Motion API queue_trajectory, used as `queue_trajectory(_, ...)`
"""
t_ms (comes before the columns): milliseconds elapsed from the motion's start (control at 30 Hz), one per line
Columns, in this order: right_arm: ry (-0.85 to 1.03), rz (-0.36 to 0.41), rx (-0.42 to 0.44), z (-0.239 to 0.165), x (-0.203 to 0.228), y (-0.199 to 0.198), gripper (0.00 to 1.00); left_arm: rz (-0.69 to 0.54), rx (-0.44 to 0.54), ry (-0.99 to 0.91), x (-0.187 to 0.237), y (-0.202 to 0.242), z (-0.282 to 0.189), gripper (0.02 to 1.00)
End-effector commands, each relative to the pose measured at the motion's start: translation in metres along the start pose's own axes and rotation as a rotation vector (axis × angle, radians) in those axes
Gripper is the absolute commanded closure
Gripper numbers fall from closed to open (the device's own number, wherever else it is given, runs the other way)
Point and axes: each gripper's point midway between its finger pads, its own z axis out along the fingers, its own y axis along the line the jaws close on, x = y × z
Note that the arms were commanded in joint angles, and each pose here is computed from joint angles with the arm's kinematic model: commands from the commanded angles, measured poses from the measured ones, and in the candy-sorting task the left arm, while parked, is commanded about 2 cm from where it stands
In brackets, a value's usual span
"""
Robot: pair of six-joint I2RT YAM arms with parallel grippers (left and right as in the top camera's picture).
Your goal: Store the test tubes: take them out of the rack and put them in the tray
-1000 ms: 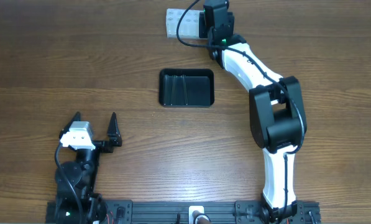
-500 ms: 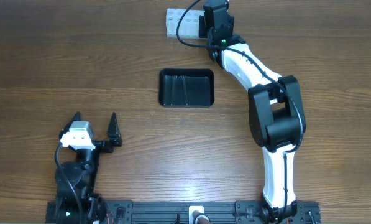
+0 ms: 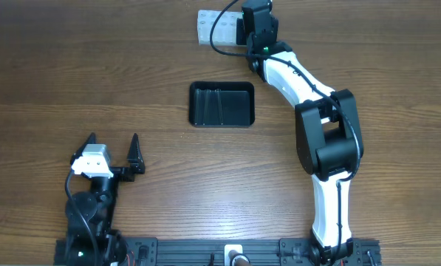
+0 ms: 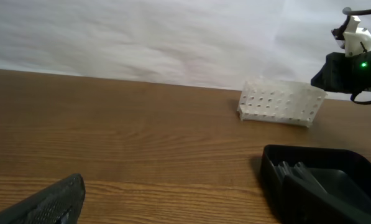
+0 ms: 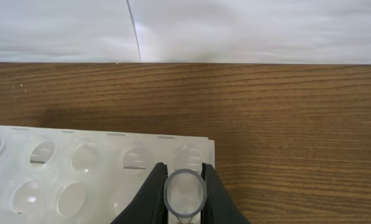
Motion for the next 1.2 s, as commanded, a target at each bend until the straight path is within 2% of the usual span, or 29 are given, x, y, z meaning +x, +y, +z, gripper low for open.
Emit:
queue_trajectory(33, -0.022, 0.005, -0.011, -0.002, -0.01, 0.003, 0.912, 0.014, 0.004, -0.001, 0.001, 0.0, 0.0, 0.018)
queue_trajectory(300, -0.143, 0.025, -0.007, -0.043, -0.071, 0.004, 0.906, 0.014, 0.004, -0.001, 0.001, 0.0, 0.0, 0.018)
queue_trajectory(500, -0.278, 0.025, -0.041, -0.112, -0.137, 0.008, 0.901, 0.014, 0.004, -0.001, 0.001, 0.0, 0.0, 0.018)
queue_trajectory(600, -0.353, 0.04, -0.02, -0.154, -0.167, 0.004, 0.906, 0.014, 0.004, -0.001, 0.001, 0.0, 0.0, 0.018)
queue_trajectory(733, -0.376, 0.015, -0.026, -0.197, -0.183, 0.007, 0.906, 0.014, 0.004, -0.001, 0.001, 0.0, 0.0, 0.018)
queue_trajectory(867, -0.242, -0.005, -0.046, -0.214, -0.153, 0.017, 0.917, 0.014, 0.004, -0.001, 0.001, 0.0, 0.0, 0.018)
queue_trajectory(933, -0.132, -0.009, -0.045, -0.212, -0.124, 0.022, 0.925, 0.014, 0.004, -0.001, 0.001, 0.0, 0.0, 0.018)
queue_trajectory(1067, 0.094, 0.03, -0.034, -0.202, -0.06, 0.027, 0.934, 0.014, 0.004, -0.001, 0.001, 0.0, 0.0, 0.018)
queue_trajectory(1200, 0.276, 0.003, -0.059, -0.184, -0.001, 0.038, 0.932, 0.014, 0.004, -0.001, 0.001, 0.0, 0.0, 0.018)
